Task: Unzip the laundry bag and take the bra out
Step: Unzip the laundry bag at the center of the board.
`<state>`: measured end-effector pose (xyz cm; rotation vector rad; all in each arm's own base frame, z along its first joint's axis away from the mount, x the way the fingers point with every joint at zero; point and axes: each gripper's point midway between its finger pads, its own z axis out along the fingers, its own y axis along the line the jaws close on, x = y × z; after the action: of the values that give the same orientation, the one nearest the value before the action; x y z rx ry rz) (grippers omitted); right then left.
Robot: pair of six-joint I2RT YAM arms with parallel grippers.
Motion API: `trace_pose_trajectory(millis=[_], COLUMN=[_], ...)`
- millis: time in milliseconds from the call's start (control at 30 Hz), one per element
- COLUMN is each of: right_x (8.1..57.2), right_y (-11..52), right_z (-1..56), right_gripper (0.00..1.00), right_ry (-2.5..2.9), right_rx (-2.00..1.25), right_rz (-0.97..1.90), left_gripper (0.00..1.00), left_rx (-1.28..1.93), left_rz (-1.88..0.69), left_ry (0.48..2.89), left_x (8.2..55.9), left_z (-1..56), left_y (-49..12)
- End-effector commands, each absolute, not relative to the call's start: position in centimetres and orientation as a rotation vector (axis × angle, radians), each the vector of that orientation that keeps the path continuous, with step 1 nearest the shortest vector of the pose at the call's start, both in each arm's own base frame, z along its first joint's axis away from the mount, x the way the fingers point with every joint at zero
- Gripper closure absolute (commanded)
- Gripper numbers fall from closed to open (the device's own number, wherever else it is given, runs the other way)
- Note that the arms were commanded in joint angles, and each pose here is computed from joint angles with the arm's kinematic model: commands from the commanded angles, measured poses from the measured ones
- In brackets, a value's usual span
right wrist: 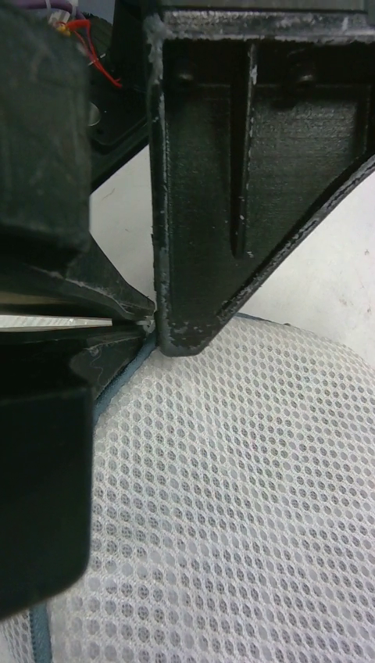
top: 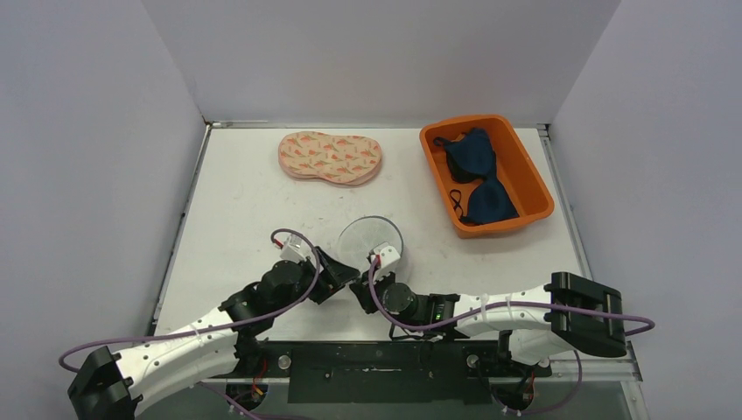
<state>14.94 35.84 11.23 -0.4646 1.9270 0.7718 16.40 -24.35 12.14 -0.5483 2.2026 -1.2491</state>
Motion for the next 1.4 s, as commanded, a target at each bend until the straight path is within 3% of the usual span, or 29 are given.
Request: trace_pose_trajectory(millis=[0, 267, 667, 1100, 1300, 1367], right_x=[15.0, 14.7, 15.2, 15.6, 13.7, 13.3], right_y=[37.1, 36.8, 33.0, 28.0, 30.0, 31.0], right_z=[13.6, 13.7, 12.8, 12.4, 13.7, 13.8], right_gripper=[0.95, 0.95, 0.95, 0.95, 0.95, 0.95], right_ry=[1.865, 1.857, 1.898, 1.906, 1.848, 1.837], right_rx=[-0.441, -0.431, -0.419, -0.391, -0.46, -0.468], right_rz=[0.856, 0.873, 0.714, 0.577, 0.676, 0.697], left_gripper=[0.34, 0.57, 1.0, 1.0, 0.81, 0.67], left_rx=[-0.634, -0.688, -0.649, -0.47, -0.271, -0.19], left_rz=[-1.307, -1.252, -1.222, -1.188, -1.24, -1.258], left_ry=[2.053, 2.056, 2.047, 2.089, 2.096, 2.117], left_x=[18.1, 19.3, 20.1, 21.0, 23.1, 23.8], left_z=[15.0, 14.0, 14.1, 15.1, 19.0, 19.8], left_y=[-24.3, -24.1, -23.5, -23.5, -25.3, -26.7])
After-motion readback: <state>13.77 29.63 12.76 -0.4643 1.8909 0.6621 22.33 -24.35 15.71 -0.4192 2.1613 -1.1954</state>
